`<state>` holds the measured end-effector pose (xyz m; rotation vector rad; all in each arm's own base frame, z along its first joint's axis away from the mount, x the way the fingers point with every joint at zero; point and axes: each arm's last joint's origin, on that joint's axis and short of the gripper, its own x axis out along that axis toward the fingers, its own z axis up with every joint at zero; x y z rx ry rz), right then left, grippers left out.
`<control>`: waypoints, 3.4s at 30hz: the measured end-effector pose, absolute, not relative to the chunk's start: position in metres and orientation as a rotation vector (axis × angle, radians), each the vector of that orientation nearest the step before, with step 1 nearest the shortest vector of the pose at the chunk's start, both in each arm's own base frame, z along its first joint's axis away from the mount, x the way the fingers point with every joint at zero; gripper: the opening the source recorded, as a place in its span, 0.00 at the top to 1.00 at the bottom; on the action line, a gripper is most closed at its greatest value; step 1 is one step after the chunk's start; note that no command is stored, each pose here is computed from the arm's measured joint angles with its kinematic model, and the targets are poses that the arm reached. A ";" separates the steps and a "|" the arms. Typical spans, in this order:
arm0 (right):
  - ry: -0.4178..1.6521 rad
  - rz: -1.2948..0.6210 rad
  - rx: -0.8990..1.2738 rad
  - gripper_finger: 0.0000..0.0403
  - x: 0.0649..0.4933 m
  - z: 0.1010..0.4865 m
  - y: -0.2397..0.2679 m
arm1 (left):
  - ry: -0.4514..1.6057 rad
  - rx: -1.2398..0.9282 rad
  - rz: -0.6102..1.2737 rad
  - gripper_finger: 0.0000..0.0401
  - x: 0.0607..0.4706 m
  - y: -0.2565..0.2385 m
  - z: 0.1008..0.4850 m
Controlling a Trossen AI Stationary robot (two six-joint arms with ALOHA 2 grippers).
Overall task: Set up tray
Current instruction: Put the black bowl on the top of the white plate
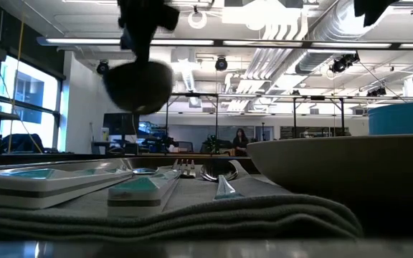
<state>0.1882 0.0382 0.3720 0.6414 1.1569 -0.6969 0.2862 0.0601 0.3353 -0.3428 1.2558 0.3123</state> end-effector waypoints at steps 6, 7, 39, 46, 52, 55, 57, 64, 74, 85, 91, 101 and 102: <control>1.096 -0.649 0.677 0.59 0.167 0.384 0.042 | 1.061 -0.183 0.079 0.91 0.313 -0.013 0.360; 1.092 -0.637 0.677 0.60 0.164 0.385 0.043 | 1.018 -0.155 0.036 0.91 0.315 -0.024 0.364; 0.870 -0.415 0.865 0.66 0.216 0.390 0.060 | 0.892 0.204 -0.213 0.91 0.385 -0.155 0.325; 1.035 -0.321 0.940 0.61 0.270 0.359 0.042 | 0.959 0.417 -0.307 0.91 0.379 -0.152 0.321; 0.956 -0.231 0.989 0.49 0.285 0.362 0.039 | 1.062 0.518 -0.355 0.91 0.370 -0.149 0.315; 0.902 -0.246 0.998 0.44 0.290 0.363 0.038 | 1.042 0.563 -0.361 0.91 0.371 -0.149 0.316; 0.907 -0.268 1.001 0.43 0.294 0.359 0.038 | 1.027 0.590 -0.368 0.91 0.371 -0.148 0.318; 1.037 -0.280 1.005 0.47 0.318 0.329 0.043 | 1.021 0.612 -0.392 0.91 0.370 -0.149 0.319; 1.127 -0.321 0.945 0.61 0.317 0.317 0.043 | 1.026 0.647 -0.394 0.91 0.370 -0.148 0.318; 1.124 -0.296 0.908 0.64 0.313 0.322 0.042 | 1.050 0.633 -0.404 0.91 0.368 -0.147 0.317; 1.060 -0.343 0.878 0.61 0.297 0.337 0.036 | 1.053 0.620 -0.418 0.90 0.367 -0.147 0.318; 1.070 -0.296 0.905 0.53 0.312 0.327 0.040 | 1.048 0.632 -0.405 0.91 0.368 -0.147 0.318; 1.080 -0.291 0.909 0.53 0.314 0.325 0.041 | 1.048 0.637 -0.396 0.91 0.368 -0.147 0.318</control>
